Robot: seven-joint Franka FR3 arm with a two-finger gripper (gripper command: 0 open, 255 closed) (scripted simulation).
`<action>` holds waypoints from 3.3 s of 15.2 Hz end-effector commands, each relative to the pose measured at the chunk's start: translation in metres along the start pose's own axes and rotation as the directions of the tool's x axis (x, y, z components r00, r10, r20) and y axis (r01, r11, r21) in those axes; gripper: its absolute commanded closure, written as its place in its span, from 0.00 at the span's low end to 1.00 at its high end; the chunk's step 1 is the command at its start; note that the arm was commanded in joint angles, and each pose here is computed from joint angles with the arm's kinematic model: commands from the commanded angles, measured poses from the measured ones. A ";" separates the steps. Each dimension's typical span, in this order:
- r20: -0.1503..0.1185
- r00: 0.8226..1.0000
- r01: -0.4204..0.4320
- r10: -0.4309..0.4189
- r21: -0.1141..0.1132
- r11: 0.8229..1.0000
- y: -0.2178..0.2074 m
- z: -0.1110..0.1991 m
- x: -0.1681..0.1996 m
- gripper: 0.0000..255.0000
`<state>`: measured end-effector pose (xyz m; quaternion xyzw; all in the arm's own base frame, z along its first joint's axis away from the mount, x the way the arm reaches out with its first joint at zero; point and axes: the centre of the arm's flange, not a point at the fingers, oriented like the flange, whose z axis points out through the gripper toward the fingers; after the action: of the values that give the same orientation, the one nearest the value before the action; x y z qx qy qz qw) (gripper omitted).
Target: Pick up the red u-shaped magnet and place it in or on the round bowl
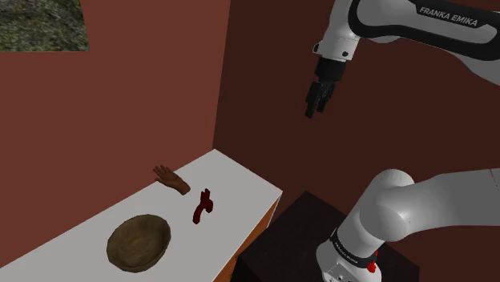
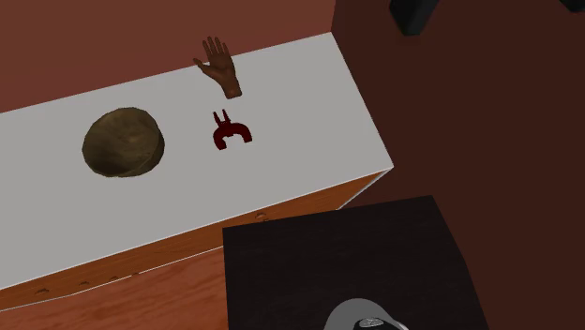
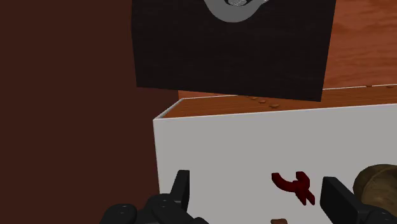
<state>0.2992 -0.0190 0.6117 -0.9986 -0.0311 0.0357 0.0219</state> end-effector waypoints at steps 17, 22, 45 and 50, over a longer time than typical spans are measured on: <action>-0.054 0.998 0.041 -0.043 -0.030 0.999 -0.103 0.159 0.089 0.00; -0.071 0.996 0.054 -0.057 -0.040 0.998 -0.135 0.209 0.118 0.00; -0.116 0.989 0.087 -0.095 -0.067 0.994 -0.219 0.381 0.204 0.00; -0.116 0.989 0.087 -0.095 -0.067 0.994 -0.219 0.381 0.204 0.00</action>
<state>0.4610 0.2284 0.2276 -0.9967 -0.0764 -0.0257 -0.0057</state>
